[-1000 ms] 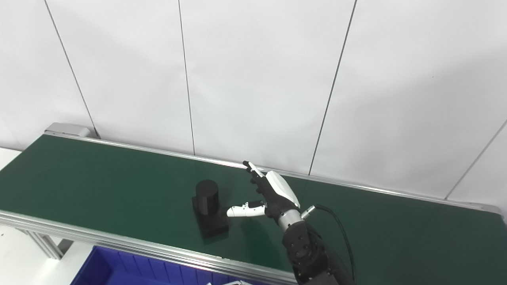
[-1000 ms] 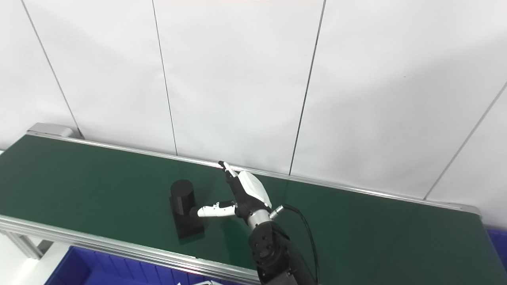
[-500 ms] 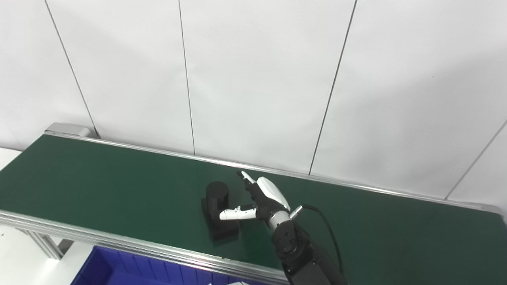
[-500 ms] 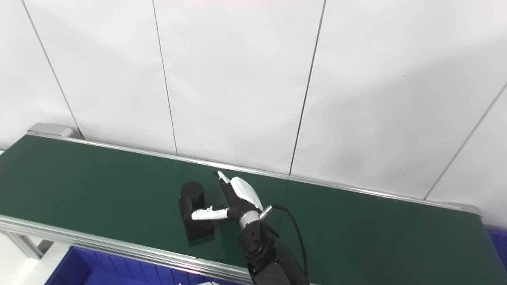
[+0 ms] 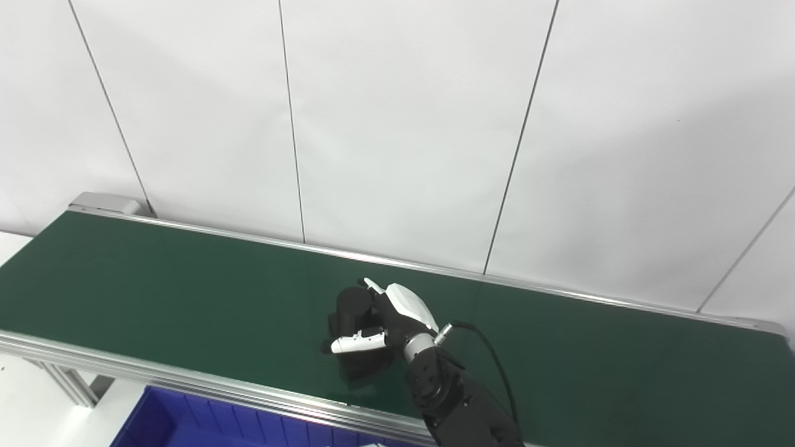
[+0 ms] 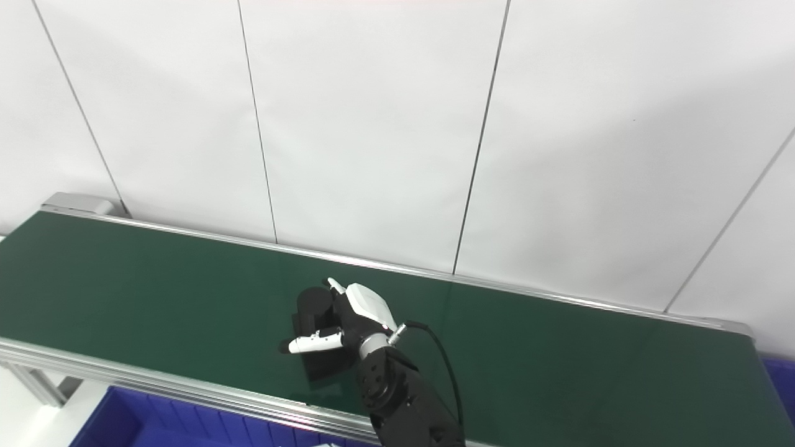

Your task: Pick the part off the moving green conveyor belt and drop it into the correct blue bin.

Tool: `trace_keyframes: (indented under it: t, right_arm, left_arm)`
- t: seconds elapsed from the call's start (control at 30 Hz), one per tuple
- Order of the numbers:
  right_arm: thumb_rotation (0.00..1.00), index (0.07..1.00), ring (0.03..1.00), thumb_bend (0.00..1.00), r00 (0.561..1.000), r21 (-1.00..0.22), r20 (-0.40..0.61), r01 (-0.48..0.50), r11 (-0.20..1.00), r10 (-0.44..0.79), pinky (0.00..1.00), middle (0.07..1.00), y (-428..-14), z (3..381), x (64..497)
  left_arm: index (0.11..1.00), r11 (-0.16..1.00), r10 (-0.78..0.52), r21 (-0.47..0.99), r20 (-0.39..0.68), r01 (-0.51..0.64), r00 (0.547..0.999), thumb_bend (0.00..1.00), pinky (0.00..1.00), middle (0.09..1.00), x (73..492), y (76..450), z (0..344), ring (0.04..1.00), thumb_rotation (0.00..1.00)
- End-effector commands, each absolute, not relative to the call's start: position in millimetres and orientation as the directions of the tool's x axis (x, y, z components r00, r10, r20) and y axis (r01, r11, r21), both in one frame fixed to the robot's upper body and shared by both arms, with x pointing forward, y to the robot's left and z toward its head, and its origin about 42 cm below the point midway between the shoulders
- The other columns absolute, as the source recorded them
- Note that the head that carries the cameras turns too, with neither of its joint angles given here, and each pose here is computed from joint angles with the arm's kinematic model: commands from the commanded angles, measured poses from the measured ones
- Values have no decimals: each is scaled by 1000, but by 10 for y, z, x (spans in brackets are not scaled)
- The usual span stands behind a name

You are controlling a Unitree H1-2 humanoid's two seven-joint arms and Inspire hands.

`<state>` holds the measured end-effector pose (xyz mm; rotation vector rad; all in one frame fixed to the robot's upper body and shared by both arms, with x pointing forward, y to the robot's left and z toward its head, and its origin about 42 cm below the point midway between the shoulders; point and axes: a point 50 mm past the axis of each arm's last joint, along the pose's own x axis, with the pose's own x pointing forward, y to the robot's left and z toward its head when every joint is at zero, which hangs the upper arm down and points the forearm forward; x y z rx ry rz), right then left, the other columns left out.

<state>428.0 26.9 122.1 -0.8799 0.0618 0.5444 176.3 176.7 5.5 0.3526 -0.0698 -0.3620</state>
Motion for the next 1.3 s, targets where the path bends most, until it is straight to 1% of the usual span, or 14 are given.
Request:
trace_keyframes:
  t: [0.0,0.2,0.27,0.3,0.33,0.37,0.4,0.43,0.47,0.53,0.63,0.7,0.77,1.27]
  right_arm:
    - [434,944,856,838,857,-725,-185,-449,522,481,747,923,472,1402,4312]
    - [370,913,830,793,866,-718,-160,-431,547,473,698,893,470,1244,4298]
    - [314,887,793,748,871,-720,-150,-421,552,468,644,875,471,1210,4294]
    - [216,854,729,698,876,-719,-144,-413,559,461,594,834,468,1185,4290]
    - [200,849,718,690,881,-714,-136,-404,571,453,586,827,465,1161,4286]
    - [102,816,635,621,888,-707,-126,-393,588,443,527,751,455,1132,4279]
    - [52,791,587,602,893,-702,-117,-383,600,434,491,705,442,1108,4274]
    - [21,752,539,568,899,-704,-103,-369,607,427,457,579,427,1088,4269]
    - [10,720,530,555,903,-710,-86,-352,610,421,456,536,414,1074,4265]
    - [1,559,516,523,912,-716,-58,-321,620,405,448,478,385,1047,4255]
    - [0,532,495,517,926,-711,-37,-289,642,376,419,465,353,1014,4242]
    - [0,550,424,509,931,-709,-17,-268,652,365,415,495,341,1004,4234]
    - [0,556,403,506,934,-701,5,-251,667,357,411,504,332,1003,4227]
    - [0,572,374,501,942,-609,108,-190,770,318,297,473,180,1099,4192]
  left_arm:
    - [643,883,-367,345,86,318,926,970,557,641,1822,1732,182,629,217]
    - [645,882,-372,344,88,322,924,969,558,645,1824,1730,190,632,218]
    - [645,882,-373,342,87,324,924,973,564,649,1825,1731,191,636,213]
    - [645,883,-372,341,87,324,924,973,566,650,1823,1732,191,637,212]
    - [645,883,-372,340,87,324,924,973,567,650,1823,1733,192,637,212]
    - [645,883,-372,341,87,323,924,971,566,650,1823,1734,192,637,209]
    - [645,882,-373,342,87,323,924,969,569,651,1824,1736,193,639,215]
    - [644,882,-373,342,87,324,924,966,570,651,1826,1737,193,639,216]
    - [644,883,-373,339,85,325,924,963,569,652,1828,1740,192,639,213]
    - [644,882,-374,340,83,327,924,961,563,652,1832,1754,190,639,213]
    - [649,881,-376,340,78,330,923,958,575,658,1837,1776,186,649,209]
    - [648,881,-375,339,75,330,924,959,577,656,1844,1796,185,648,210]
    - [649,881,-376,338,73,331,924,959,568,653,1852,1814,186,642,219]
    - [651,878,-380,339,62,339,923,943,575,658,1869,1914,198,643,206]
